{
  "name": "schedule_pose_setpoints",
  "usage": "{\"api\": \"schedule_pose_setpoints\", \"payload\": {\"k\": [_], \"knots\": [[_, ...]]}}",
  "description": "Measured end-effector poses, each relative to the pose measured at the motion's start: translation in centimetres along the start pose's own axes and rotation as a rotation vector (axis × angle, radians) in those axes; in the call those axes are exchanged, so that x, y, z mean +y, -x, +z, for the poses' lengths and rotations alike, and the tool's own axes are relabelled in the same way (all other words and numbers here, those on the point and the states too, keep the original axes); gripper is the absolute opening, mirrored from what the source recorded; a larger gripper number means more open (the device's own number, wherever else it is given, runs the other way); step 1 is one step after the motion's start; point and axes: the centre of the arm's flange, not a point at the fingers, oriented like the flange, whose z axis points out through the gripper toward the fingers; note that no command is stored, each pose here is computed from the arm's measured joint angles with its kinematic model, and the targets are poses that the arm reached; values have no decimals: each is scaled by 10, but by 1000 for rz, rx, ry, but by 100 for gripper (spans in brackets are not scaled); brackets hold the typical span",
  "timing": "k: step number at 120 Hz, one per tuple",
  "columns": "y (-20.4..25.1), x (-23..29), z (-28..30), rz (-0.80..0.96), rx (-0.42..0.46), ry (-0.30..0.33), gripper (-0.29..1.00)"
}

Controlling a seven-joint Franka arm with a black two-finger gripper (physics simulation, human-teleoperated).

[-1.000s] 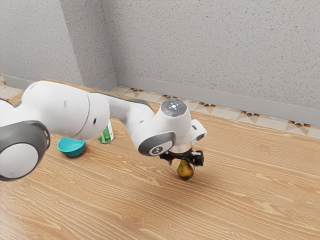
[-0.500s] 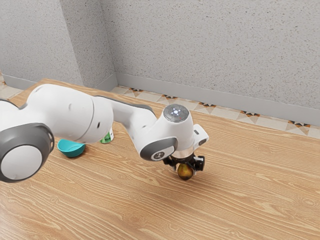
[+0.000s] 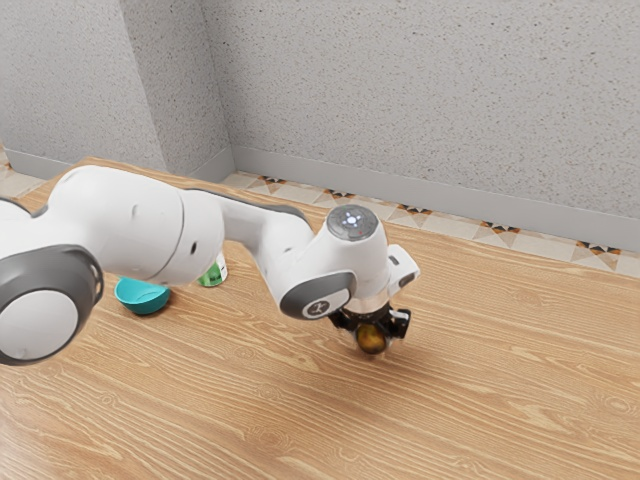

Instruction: Place the pear in the bowl.

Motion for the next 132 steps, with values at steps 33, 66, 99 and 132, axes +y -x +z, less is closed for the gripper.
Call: {"api": "schedule_pose_setpoints", "payload": {"k": [33, 66, 99, 132], "knots": [[2, -62, -30, -72, -12, -30, 30], [-29, -197, -35, -290, -25, -98, 29], [-31, -299, -39, -451, -41, -150, 29], [-50, -396, -40, -579, -10, -209, 29]]}}
